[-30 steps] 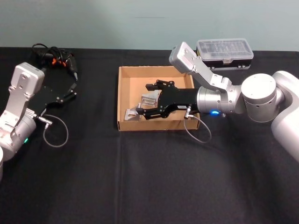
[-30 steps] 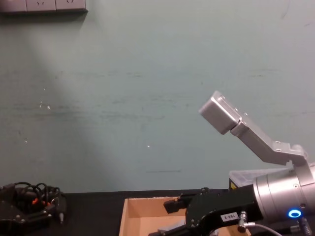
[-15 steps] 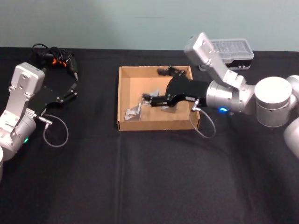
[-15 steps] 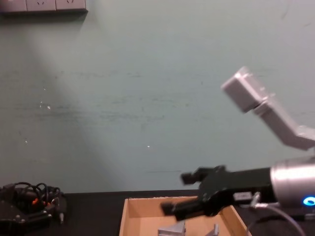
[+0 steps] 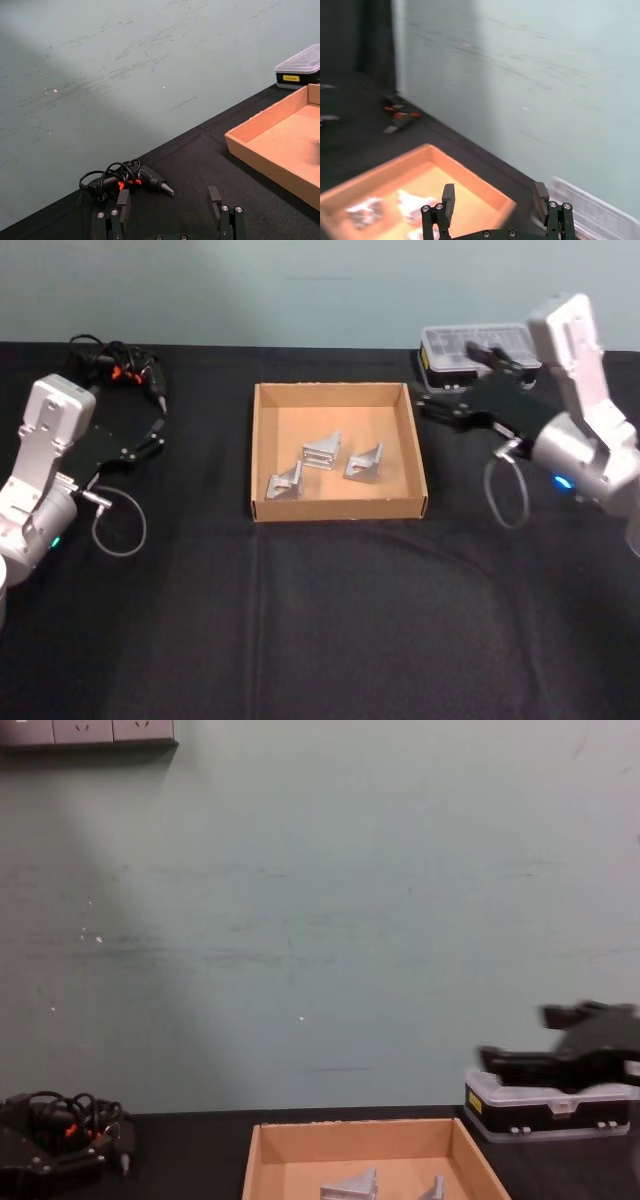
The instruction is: Use one hand to pick up the angle iron from the table and place it into the box.
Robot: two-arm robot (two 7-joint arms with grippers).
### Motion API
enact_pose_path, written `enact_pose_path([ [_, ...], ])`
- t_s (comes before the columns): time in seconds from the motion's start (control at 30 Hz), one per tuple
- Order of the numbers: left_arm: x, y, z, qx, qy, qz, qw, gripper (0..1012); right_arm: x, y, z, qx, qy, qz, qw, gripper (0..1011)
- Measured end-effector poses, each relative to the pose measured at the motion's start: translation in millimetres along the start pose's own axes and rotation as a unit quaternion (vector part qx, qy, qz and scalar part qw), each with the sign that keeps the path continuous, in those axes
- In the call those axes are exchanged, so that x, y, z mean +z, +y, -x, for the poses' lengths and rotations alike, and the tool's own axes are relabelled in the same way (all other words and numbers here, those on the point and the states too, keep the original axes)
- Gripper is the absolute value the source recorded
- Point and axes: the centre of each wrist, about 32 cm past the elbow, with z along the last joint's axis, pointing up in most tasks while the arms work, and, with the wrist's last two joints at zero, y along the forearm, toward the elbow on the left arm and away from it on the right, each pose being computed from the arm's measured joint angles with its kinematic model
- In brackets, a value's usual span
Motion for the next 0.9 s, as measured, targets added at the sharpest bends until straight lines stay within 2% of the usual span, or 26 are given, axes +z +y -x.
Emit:
enact_pose_path([
  [0.17, 0.0, 0.0, 0.0, 0.000, 0.000, 0.000, 1.0000, 1000, -17.7, -22.5, -2.4, -0.069, 0.005, 0.025, 0.9973, 1000],
  [0.43, 0.0, 0.0, 0.0, 0.000, 0.000, 0.000, 1.0000, 1000, -40.3, -38.9, -1.0, -0.120, 0.022, 0.058, 0.9907, 1000],
  [0.9, 0.0, 0.0, 0.0, 0.000, 0.000, 0.000, 1.0000, 1000, -40.0, -38.6, -1.0, -0.120, 0.021, 0.059, 0.9908, 1000],
])
